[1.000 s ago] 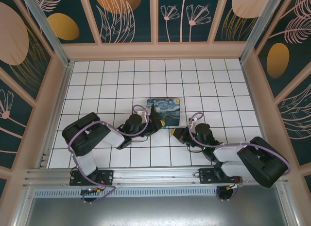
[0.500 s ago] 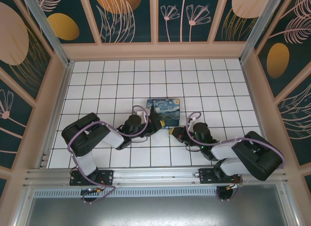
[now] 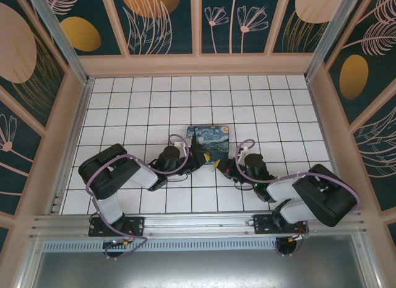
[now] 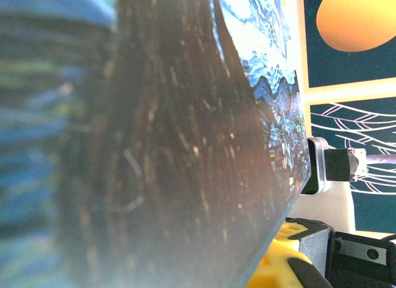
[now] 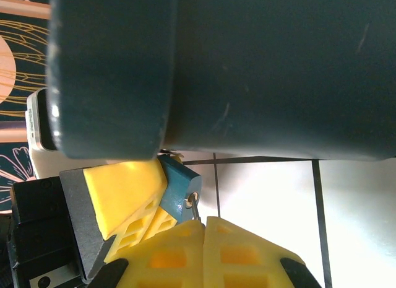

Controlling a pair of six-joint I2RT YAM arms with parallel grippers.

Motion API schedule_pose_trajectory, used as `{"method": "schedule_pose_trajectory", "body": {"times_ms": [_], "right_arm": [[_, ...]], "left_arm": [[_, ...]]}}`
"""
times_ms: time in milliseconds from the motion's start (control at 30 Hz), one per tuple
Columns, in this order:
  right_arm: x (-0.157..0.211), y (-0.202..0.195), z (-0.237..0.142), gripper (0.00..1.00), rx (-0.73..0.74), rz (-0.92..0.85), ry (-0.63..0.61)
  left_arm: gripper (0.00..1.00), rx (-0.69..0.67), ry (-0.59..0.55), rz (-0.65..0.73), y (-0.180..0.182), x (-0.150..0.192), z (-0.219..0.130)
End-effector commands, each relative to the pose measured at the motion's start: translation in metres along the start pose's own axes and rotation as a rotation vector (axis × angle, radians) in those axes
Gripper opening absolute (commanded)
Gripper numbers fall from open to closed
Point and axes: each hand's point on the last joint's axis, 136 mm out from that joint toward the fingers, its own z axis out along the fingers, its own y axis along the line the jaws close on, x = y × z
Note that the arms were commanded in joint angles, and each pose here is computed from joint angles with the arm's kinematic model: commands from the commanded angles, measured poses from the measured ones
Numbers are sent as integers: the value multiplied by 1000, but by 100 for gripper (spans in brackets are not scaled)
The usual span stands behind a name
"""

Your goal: Unlock the padlock with the key

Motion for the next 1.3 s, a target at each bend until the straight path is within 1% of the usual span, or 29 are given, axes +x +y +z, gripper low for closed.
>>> {"method": "schedule_pose_trajectory", "body": {"times_ms": [0, 267, 400, 633, 867, 1067, 1267], "right_arm": [[-7, 18, 4, 0, -50, -20, -23], [-10, 27, 4, 0, -82, -32, -38], [-15, 37, 1, 0, -125, -50, -63], [-21, 46, -5, 0, -158, -86, -84], [-29, 56, -17, 0, -208, -142, -113], [-31, 70, -23, 0, -257, -191, -101], [-29, 72, -25, 0, -260, -194, -94]], "left_arm": [[0, 88, -1, 27, -24, -2, -2], [0, 99, 11, 20, -26, -1, -2], [0, 133, 32, -7, -35, 2, -1], [0, 204, 78, -58, -55, 6, -4], [0, 241, 110, -74, -70, 9, -10], [0, 245, 129, -74, -74, 11, -10], [0, 250, 125, -75, -77, 9, -8]]}}
